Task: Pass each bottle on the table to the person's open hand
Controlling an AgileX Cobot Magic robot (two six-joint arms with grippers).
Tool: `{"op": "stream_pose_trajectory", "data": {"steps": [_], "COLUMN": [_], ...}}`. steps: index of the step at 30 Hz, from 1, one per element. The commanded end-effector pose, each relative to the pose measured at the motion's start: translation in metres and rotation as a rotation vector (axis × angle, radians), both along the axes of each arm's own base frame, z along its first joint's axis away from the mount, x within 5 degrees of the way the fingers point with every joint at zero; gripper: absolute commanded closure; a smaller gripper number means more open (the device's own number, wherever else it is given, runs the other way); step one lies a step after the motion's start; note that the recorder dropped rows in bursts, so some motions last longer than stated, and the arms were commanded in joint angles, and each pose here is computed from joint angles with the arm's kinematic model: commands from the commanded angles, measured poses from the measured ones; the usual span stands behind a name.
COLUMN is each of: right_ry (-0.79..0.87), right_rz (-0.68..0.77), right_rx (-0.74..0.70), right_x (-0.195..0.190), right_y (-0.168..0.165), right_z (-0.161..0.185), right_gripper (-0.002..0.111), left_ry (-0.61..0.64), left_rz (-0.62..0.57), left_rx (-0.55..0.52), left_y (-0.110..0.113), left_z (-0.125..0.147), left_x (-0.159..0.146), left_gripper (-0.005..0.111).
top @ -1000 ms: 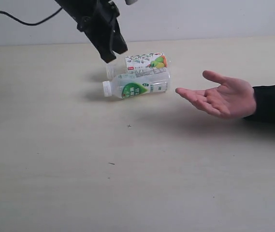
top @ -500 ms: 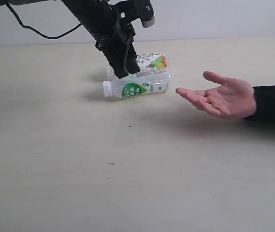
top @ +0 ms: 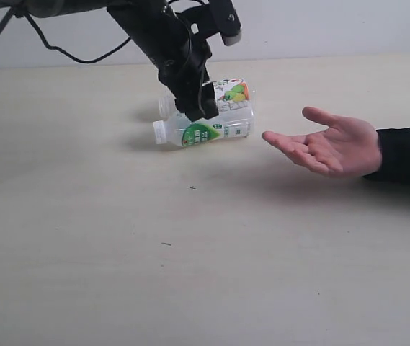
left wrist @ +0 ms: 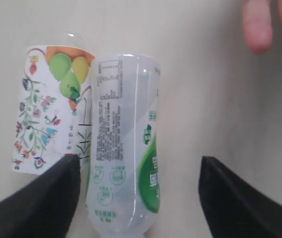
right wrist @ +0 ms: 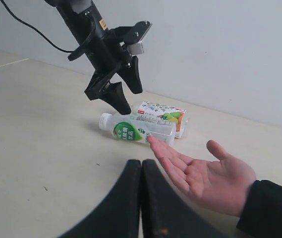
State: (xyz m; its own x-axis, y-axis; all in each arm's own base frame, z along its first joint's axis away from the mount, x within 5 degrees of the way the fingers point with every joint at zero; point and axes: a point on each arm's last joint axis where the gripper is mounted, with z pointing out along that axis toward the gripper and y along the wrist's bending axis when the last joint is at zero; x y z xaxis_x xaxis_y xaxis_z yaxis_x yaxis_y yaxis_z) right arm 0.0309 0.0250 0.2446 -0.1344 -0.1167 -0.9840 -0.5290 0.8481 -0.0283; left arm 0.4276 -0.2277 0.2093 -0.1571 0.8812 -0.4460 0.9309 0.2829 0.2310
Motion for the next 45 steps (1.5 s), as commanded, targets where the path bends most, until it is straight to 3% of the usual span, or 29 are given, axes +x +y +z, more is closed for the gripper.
{"op": "stream_pose_trajectory", "data": {"steps": [1, 22, 45], "right_ry": [-0.005, -0.005, -0.005], "right_rz": [0.001, 0.001, 0.001], "right_rx": [0.001, 0.001, 0.001], "right_x": [0.000, 0.000, 0.000], "right_y": [0.000, 0.000, 0.000], "right_z": [-0.001, -0.001, -0.001], "right_gripper": [0.108, 0.108, 0.108], "left_ry": [-0.014, -0.051, -0.002], "left_rz": [-0.025, -0.006, -0.010], "left_rx": [0.047, 0.071, 0.093], "left_y": [-0.006, -0.009, -0.008], "left_z": [-0.015, -0.061, -0.076], "left_x": [0.002, 0.018, 0.016], "left_gripper": [0.039, 0.039, 0.039]}}
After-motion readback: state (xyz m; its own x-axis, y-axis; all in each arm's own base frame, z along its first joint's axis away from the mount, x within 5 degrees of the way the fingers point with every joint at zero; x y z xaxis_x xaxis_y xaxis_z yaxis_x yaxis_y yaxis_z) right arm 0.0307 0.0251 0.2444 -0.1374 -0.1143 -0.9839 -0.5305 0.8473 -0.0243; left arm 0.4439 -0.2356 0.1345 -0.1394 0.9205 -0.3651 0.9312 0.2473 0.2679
